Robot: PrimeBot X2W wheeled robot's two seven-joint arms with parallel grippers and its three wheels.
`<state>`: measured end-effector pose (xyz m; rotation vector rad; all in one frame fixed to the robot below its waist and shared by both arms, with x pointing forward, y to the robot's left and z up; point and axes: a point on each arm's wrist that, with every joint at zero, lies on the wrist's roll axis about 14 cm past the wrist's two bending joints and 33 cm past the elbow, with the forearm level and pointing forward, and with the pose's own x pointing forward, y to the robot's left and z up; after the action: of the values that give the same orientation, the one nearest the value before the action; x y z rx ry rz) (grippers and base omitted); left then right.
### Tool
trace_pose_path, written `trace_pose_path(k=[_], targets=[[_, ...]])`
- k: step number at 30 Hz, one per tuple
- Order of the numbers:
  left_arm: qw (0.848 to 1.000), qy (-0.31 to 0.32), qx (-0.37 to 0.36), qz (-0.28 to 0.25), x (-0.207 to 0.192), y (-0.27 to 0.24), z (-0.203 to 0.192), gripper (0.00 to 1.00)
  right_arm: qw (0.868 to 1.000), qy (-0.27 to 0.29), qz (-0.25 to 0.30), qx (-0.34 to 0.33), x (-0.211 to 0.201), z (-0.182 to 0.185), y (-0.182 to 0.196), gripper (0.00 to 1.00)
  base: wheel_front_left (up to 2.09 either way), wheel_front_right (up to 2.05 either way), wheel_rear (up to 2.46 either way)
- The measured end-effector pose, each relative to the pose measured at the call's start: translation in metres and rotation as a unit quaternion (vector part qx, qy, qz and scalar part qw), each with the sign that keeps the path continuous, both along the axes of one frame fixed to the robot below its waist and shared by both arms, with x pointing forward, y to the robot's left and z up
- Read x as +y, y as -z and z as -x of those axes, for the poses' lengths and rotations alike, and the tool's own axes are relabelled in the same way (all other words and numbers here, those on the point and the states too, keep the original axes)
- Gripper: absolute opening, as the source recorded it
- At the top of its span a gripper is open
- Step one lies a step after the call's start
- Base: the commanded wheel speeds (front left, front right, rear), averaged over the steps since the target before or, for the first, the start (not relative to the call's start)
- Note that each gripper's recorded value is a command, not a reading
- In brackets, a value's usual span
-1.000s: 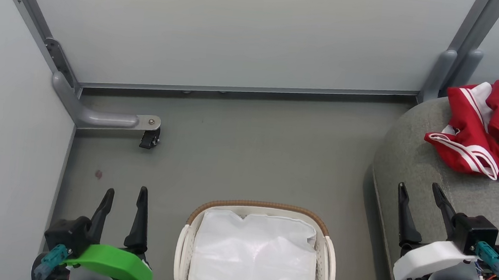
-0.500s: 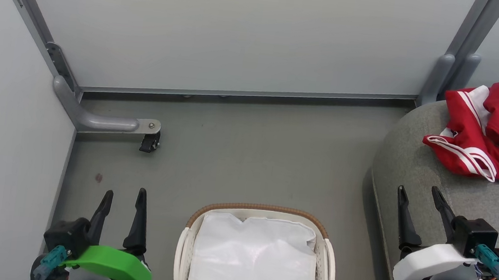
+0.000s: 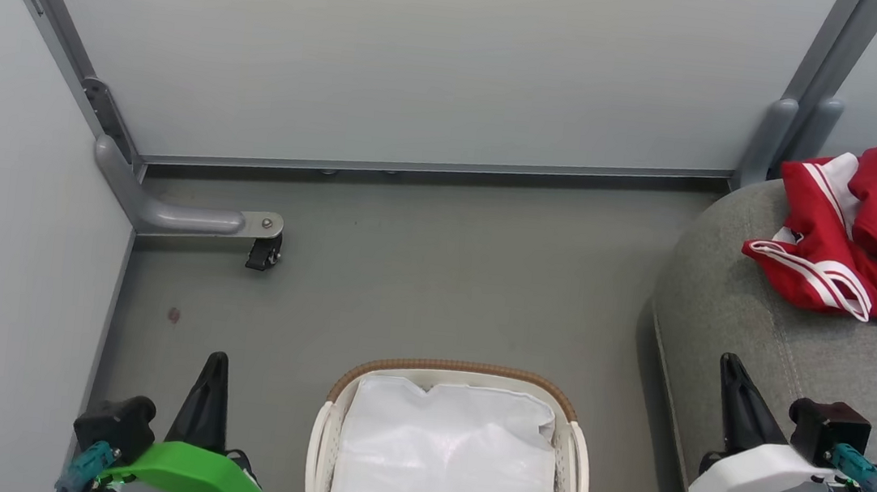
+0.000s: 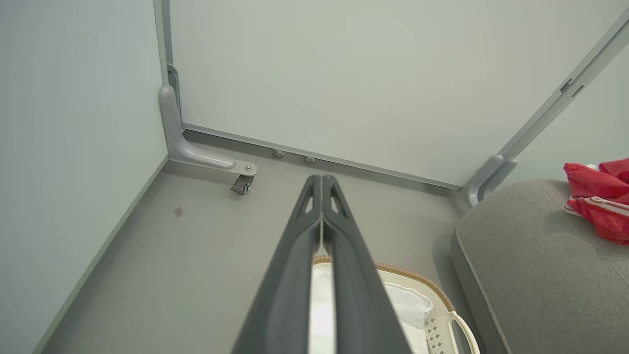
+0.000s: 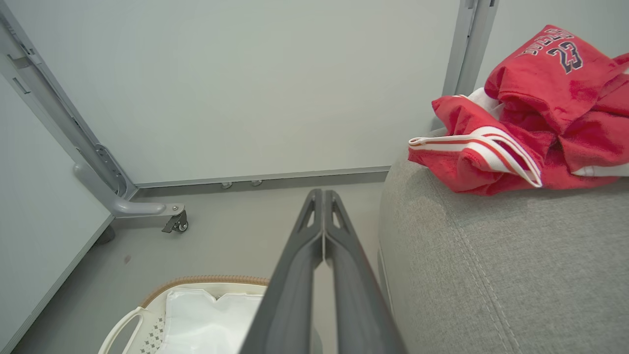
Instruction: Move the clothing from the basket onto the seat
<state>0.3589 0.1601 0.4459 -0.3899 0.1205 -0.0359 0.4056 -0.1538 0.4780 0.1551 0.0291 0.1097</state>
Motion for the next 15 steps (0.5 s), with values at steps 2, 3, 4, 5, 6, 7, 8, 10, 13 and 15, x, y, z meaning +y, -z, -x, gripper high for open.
trace_pose_path(k=[2,3,4,5,6,7,8,10,13,15], targets=[[1.0,-0.005,0.004,0.013,0.002,0.001,0.0,0.0,1.0,0.007,-0.017,0.006,-0.003,0.0,0.001,0.0,0.0,0.0,0.0],[1.0,-0.009,0.006,0.022,0.003,0.001,0.0,0.0,1.0,0.011,-0.028,0.008,-0.005,0.0,0.001,0.0,0.0,0.0,0.0],[0.999,-0.012,0.008,0.031,0.004,0.001,-0.001,0.0,0.999,0.013,-0.037,0.01,-0.005,0.0,0.001,0.0,0.0,0.0,0.0],[0.999,-0.015,0.009,0.036,0.005,0.0,-0.001,0.0,0.999,0.016,-0.046,0.01,-0.006,0.0,0.001,0.0,0.0,0.0,0.0],[0.999,-0.018,0.01,0.044,0.006,0.0,-0.001,0.0,0.998,0.018,-0.057,0.012,-0.007,0.0,0.0,0.0,0.0,0.0,0.0],[0.998,-0.022,0.01,0.053,0.008,0.0,-0.002,0.0,0.998,0.021,-0.066,0.012,-0.008,0.0,-0.001,0.0,0.0,0.0,0.0],[0.998,-0.025,0.011,0.06,0.008,0.0,-0.002,0.0,0.997,0.023,-0.074,0.012,-0.008,0.0,-0.001,0.0,0.0,0.0,0.0],[0.997,-0.03,0.013,0.074,0.01,-0.001,-0.003,0.0,0.995,0.027,-0.093,0.013,-0.01,-0.001,-0.002,0.0,0.0,0.0,0.0],[0.995,-0.037,0.014,0.096,0.013,-0.002,-0.003,0.0,0.992,0.032,-0.119,0.015,-0.011,-0.001,-0.003,0.0,0.0,0.0,0.0],[0.993,-0.042,0.016,0.111,0.014,-0.003,-0.004,0.0,0.99,0.036,-0.137,0.017,-0.013,0.0,-0.004,0.0,0.0,0.0,0.0]])
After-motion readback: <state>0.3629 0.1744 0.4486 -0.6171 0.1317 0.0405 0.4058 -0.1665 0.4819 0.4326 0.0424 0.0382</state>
